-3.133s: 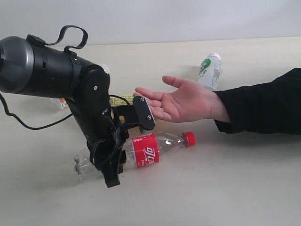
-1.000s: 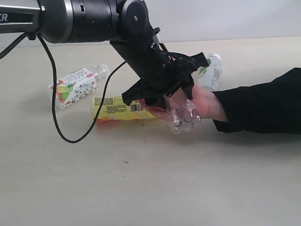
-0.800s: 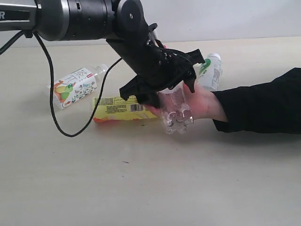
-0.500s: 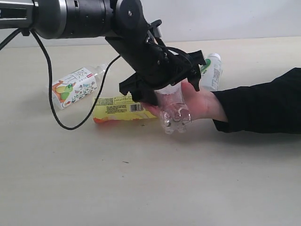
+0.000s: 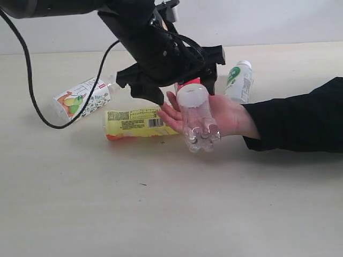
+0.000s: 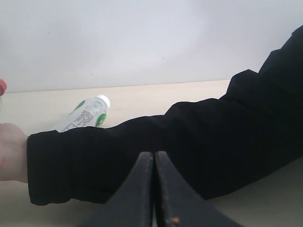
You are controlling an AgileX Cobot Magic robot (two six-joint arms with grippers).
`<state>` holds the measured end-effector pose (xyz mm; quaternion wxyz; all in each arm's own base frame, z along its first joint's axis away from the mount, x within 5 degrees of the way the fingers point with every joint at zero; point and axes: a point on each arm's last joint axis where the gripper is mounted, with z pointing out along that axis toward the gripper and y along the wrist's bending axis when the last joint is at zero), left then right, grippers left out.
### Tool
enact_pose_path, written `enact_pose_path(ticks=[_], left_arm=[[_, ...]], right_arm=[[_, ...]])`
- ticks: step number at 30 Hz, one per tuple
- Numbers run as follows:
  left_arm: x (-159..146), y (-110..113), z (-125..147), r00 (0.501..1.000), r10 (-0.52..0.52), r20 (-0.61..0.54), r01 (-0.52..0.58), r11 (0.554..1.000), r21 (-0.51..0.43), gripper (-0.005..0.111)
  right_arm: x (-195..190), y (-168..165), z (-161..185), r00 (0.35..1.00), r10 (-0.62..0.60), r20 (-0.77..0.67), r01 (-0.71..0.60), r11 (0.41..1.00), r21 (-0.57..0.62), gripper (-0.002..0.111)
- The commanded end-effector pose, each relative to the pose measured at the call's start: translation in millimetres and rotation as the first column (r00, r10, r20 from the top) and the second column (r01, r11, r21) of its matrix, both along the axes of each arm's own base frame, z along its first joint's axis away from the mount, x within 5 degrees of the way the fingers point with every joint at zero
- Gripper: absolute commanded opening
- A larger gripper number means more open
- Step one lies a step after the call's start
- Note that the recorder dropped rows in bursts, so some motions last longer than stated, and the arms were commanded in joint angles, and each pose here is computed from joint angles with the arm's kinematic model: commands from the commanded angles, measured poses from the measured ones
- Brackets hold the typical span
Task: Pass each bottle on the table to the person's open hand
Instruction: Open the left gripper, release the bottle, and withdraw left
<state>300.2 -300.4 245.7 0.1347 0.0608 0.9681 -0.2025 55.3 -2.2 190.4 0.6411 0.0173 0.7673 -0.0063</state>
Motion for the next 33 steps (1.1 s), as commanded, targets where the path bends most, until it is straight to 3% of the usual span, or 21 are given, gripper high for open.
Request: enact_pose_path(ticks=[1, 8, 13, 16, 17, 18, 19, 20, 28, 33], left_arm=[[-0.9, 19.2, 20.7, 0.995, -0.075, 0.059, 0.070, 0.994, 0.089, 0.087], [-12.2, 50.8, 46.1, 0.973, -0.214, 0.084, 0.175, 0.927, 0.332, 0.081], [-20.8, 67.3, 63.2, 0.955, -0.285, 0.080, 0.224, 0.873, 0.434, 0.064], [-28.4, 75.0, 74.2, 0.936, -0.338, 0.095, 0.262, 0.853, 0.451, 0.046], [-34.1, 81.3, 79.5, 0.930, -0.350, 0.108, 0.266, 0.848, 0.459, 0.031], [-36.7, 83.8, 80.7, 0.927, -0.359, 0.109, 0.272, 0.843, 0.464, 0.025], [-42.2, 90.8, 84.8, 0.919, -0.377, 0.118, 0.281, 0.834, 0.475, 0.007], [-45.4, 94.3, 86.1, 0.914, -0.387, 0.121, 0.286, 0.827, 0.483, 0.000], [-77.2, 133.0, 95.2, 0.838, -0.511, 0.190, 0.340, 0.762, 0.551, 0.000], [-75.0, 160.9, 96.9, 0.869, -0.450, 0.204, 0.277, 0.786, 0.553, 0.000]], right_arm=[[-0.2, -0.3, -0.7, 1.000, -0.005, 0.007, 0.005, 1.000, 0.000, 0.000], [-0.2, -0.3, -0.5, 1.000, -0.005, 0.009, 0.005, 1.000, 0.000, 0.000], [-0.2, -0.3, -0.5, 1.000, -0.005, 0.009, 0.005, 1.000, 0.000, 0.000], [-0.2, -0.3, -0.5, 1.000, -0.005, 0.009, 0.005, 1.000, 0.000, 0.000], [-0.2, -0.3, -0.5, 1.000, -0.005, 0.009, 0.005, 1.000, 0.000, 0.000], [-0.2, -0.3, -0.5, 1.000, -0.005, 0.009, 0.005, 1.000, 0.000, 0.000], [-0.2, -0.3, -0.5, 1.000, -0.005, 0.009, 0.005, 1.000, 0.000, 0.000], [-0.2, -0.3, -0.5, 1.000, -0.005, 0.009, 0.005, 1.000, 0.000, 0.000], [-0.2, -0.3, -0.5, 1.000, -0.005, 0.009, 0.005, 1.000, 0.000, 0.000], [-0.2, -0.3, -0.5, 1.000, -0.005, 0.009, 0.005, 1.000, 0.000, 0.000]])
